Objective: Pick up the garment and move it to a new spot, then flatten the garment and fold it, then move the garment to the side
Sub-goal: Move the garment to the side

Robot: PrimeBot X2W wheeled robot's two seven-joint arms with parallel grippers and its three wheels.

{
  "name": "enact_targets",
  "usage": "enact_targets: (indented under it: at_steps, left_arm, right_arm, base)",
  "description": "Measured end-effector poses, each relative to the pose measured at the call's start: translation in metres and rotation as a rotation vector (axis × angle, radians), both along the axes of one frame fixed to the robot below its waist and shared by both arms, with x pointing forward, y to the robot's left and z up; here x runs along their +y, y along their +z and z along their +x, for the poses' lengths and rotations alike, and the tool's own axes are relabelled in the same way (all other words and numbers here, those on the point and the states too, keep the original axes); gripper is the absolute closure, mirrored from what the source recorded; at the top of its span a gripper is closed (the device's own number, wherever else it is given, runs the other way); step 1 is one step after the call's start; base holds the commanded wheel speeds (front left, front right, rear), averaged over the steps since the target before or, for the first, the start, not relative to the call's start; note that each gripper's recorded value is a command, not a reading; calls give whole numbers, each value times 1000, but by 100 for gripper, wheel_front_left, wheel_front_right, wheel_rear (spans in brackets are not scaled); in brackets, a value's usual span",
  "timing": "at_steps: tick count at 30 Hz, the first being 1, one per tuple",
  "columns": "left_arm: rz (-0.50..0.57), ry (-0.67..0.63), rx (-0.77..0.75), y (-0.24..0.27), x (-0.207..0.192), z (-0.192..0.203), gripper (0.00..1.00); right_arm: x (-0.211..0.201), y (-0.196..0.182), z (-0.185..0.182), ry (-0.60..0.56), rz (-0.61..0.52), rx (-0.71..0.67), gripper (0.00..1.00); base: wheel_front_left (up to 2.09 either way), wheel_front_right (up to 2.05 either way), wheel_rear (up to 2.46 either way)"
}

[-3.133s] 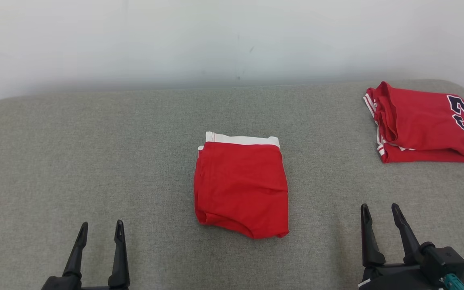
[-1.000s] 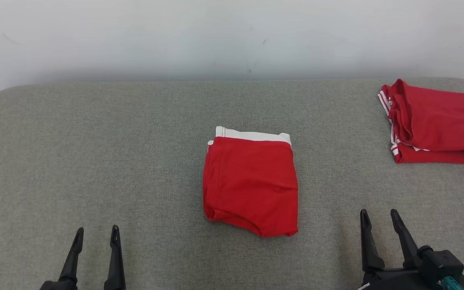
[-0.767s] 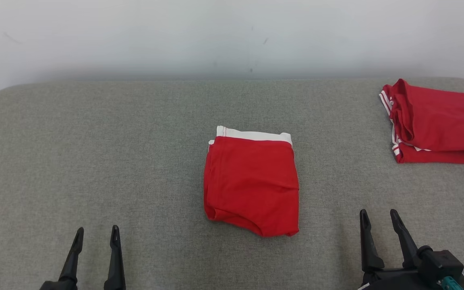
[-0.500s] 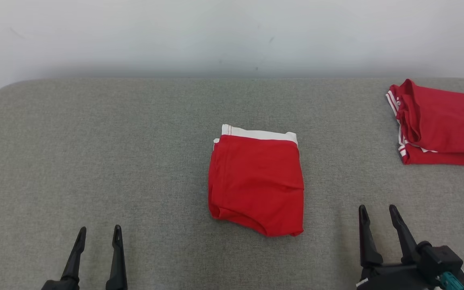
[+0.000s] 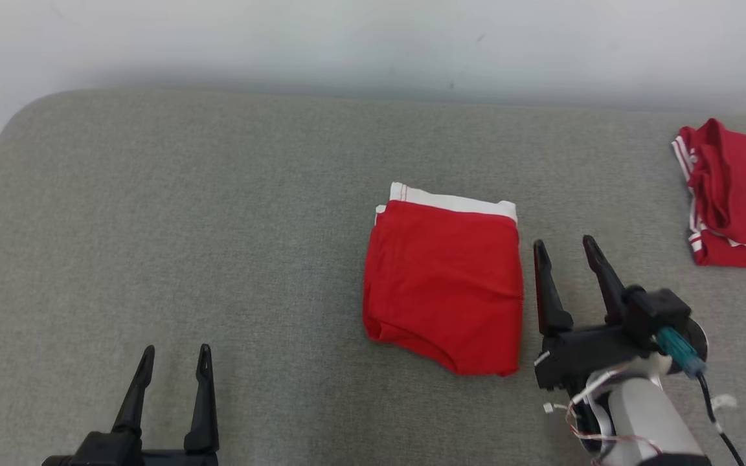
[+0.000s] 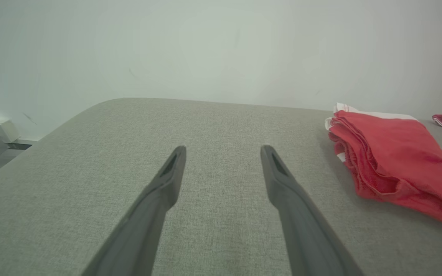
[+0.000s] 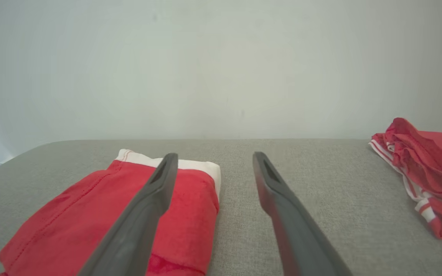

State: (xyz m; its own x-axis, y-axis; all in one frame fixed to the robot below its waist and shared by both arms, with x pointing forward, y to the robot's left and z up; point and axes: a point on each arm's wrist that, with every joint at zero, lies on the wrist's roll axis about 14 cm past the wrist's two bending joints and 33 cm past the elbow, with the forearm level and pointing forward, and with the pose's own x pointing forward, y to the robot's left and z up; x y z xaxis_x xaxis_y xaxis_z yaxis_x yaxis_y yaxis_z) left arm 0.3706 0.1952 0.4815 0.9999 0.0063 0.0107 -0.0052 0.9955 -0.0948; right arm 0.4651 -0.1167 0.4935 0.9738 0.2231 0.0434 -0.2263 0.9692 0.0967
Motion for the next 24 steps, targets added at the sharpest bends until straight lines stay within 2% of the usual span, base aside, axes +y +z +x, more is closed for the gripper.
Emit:
enact_targets:
  at_steps: [6, 11, 24]
  left_arm:
    - [-11, 26, 22, -7, 8, -1, 0]
    - [-10, 53, 40, -12, 16, -6, 0]
    - [-8, 32, 27, -8, 10, 0, 0]
  right_arm:
    - [21, -41, 29, 47, -31, 192, 0]
    - [34, -69, 31, 79, -40, 307, 0]
    - [36, -99, 14, 87, -11, 445, 0]
  base:
    - [0, 0, 0]
    - [0, 0, 0]
    - [0, 0, 0]
